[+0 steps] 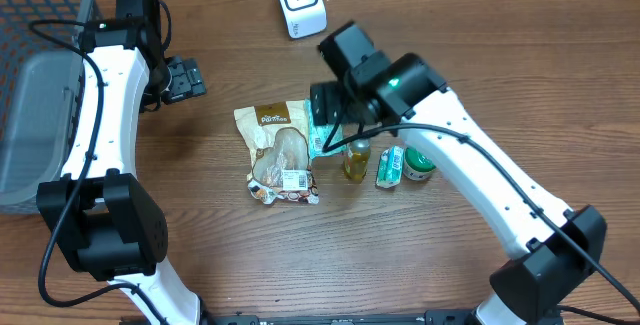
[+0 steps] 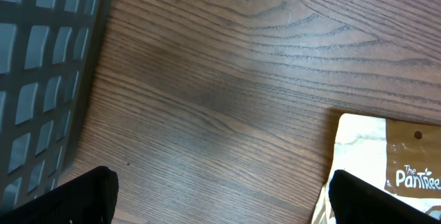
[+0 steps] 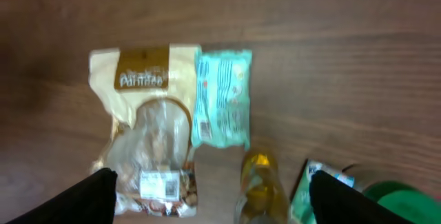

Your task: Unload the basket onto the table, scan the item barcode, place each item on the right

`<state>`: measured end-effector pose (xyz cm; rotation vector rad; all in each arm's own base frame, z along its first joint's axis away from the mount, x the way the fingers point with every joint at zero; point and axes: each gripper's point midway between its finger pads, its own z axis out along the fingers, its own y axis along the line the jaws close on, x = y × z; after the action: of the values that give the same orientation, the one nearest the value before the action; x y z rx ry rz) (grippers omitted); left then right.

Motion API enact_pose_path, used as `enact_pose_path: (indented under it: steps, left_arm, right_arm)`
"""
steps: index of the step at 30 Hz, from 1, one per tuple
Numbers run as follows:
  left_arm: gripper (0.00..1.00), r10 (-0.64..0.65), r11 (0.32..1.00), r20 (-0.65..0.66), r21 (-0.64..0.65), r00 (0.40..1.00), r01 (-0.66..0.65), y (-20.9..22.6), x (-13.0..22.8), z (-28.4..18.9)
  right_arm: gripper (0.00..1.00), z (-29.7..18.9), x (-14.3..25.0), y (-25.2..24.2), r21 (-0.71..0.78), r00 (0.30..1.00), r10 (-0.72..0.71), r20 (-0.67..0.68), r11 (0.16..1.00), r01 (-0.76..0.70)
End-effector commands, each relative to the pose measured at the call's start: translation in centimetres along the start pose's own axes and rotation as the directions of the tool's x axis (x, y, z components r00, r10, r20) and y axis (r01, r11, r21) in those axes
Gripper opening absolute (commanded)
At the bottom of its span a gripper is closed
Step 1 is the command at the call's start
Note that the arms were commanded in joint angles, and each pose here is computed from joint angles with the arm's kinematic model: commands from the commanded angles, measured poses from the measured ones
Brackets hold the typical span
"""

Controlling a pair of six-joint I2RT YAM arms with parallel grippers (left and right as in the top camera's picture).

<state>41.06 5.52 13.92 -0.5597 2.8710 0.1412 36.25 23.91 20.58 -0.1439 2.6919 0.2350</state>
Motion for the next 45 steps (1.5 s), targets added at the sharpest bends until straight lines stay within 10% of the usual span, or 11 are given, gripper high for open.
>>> enact_pose_path:
  steps: [1,10,22,27,35,45]
  left_arm:
    - [1.00,0.001,1.000,0.035,-0.003,0.999,-0.001,0.1,-0.6,-1.0]
    - [1.00,0.001,1.000,0.035,-0.003,0.999,0.000,0.1,-0.6,-1.0]
    - [0.99,0.001,1.000,0.034,-0.003,0.999,-0.001,0.1,-0.6,-1.0]
    - [1.00,0.001,1.000,0.034,-0.003,0.999,-0.001,0.1,-0.6,-1.0]
    - [1.00,0.001,1.000,0.035,-0.003,0.999,0.000,0.1,-0.6,-1.0]
    - [1.00,0.001,1.000,0.035,-0.003,0.999,0.000,0.1,-0.6,-1.0]
  right_arm:
    - [0.80,-0.6,-2.0,-1.2,-0.044,0.999,-0.013,0.029,0.999,0.014]
    - [0.35,2.4,-3.4,-4.1,-0.185,0.999,0.001,-0.047,0.983,-0.010]
    - [0.16,8.2,-0.7,-4.4,-0.247,0.973,-0.003,-0.232,0.967,-0.056]
    - [0.30,7.7,-1.6,-4.6,-0.236,0.974,0.056,-0.220,0.966,-0.109]
    - [0.93,1.3,-3.7,-3.6,-0.208,0.987,0.068,-0.148,0.973,-0.099]
    - [1.00,1.2,2.5,-4.0,0.113,0.961,0.121,-0.248,0.989,-0.095]
